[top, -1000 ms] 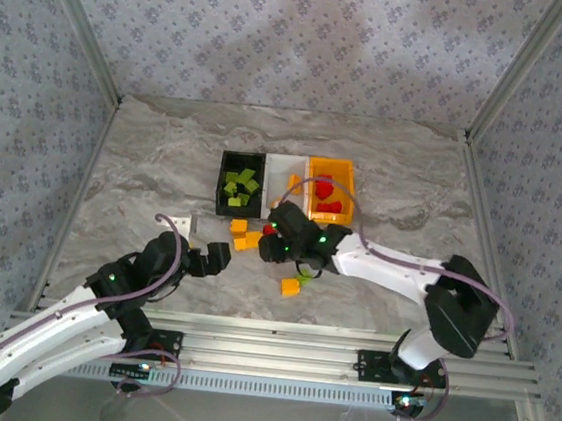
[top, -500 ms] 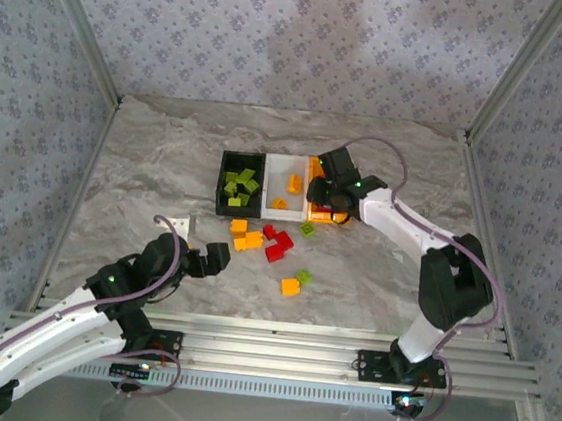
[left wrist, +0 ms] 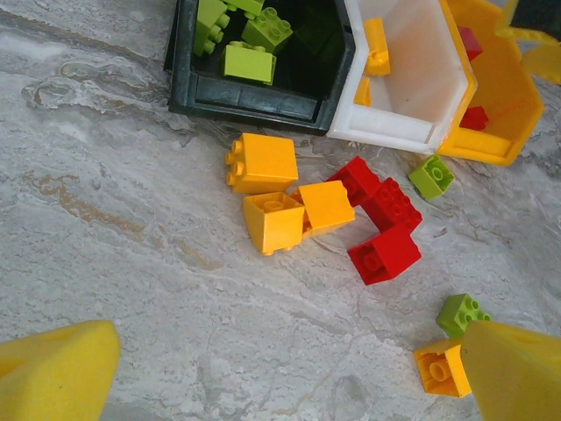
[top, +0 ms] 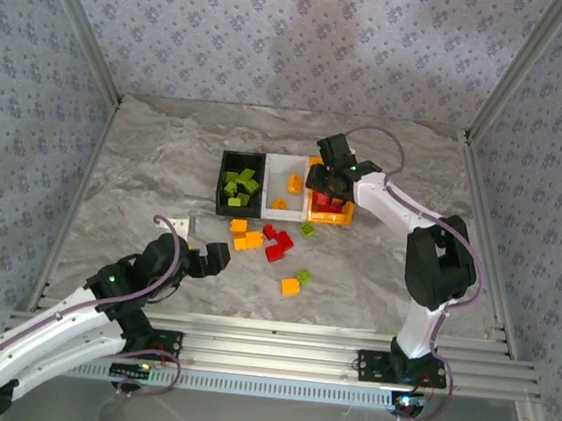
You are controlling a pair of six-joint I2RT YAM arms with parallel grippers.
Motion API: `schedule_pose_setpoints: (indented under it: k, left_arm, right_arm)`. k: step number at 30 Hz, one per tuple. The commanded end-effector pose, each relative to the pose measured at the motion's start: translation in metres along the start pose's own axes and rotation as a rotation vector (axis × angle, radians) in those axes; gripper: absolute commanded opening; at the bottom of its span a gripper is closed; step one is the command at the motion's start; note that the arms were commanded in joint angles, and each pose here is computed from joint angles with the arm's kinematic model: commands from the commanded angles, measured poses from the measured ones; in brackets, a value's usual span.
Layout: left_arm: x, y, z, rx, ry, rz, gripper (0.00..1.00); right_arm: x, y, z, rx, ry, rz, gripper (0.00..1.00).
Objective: Sort the legos into containers by color
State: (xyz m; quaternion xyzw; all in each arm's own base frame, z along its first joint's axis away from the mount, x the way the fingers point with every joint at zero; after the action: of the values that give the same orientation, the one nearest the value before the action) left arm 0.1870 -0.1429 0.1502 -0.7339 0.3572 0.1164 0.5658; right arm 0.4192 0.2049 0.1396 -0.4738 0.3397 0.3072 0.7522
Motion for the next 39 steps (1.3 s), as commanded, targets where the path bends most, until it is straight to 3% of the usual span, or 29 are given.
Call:
schedule_pose_setpoints:
  k: [1,9,12,15,25,32,39]
  left_arm:
    - [-0.002,-0.009,-0.004,0.006,0.005,-0.016,1.00]
    - [0.030,-0.005,-0.034,0.135,0.055,0.106,0.99]
    - [0.056,-0.001,-0.039,0.194,0.010,0.177,0.92]
    - [0.085,0.004,-0.032,0.241,-0.077,0.211,0.88]
    - [0.140,0.002,-0.015,0.191,-0.115,0.223,0.71]
    - [0.143,0.023,0.011,0.155,-0.178,0.283,0.59]
    - [0.112,0.053,0.035,0.107,-0.210,0.320,0.54]
  right_arm:
    - [-0.043,-0.007,0.008,0.025,-0.070,-0.064,0.64]
    - [-0.074,0.056,-0.009,-0.026,-0.121,-0.015,0.65]
    - [-0.076,0.072,-0.020,-0.019,-0.124,0.002,0.65]
    - [-0.078,0.079,-0.028,-0.008,-0.122,0.002,0.65]
    - [-0.086,0.080,-0.039,0.003,-0.120,-0.012,0.65]
    - [-0.087,0.079,-0.046,0.020,-0.119,-0.022,0.65]
    - [-0.089,0.079,-0.049,0.033,-0.127,-0.028,0.65]
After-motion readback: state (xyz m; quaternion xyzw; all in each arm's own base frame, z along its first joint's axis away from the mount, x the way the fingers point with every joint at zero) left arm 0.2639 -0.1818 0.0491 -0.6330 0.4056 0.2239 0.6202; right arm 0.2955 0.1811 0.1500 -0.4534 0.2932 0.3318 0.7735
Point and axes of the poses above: each hand's point on the last joint's axis, 136 mm out from that joint toward the fingers, its own x axis out along the fingers, its own z axis along the line the jaws close on, y = z × x, the point moved 1 cm from there along -x, back along the fingers, and after that the axes turned 10 degrees about x, right-handed, at the moved point
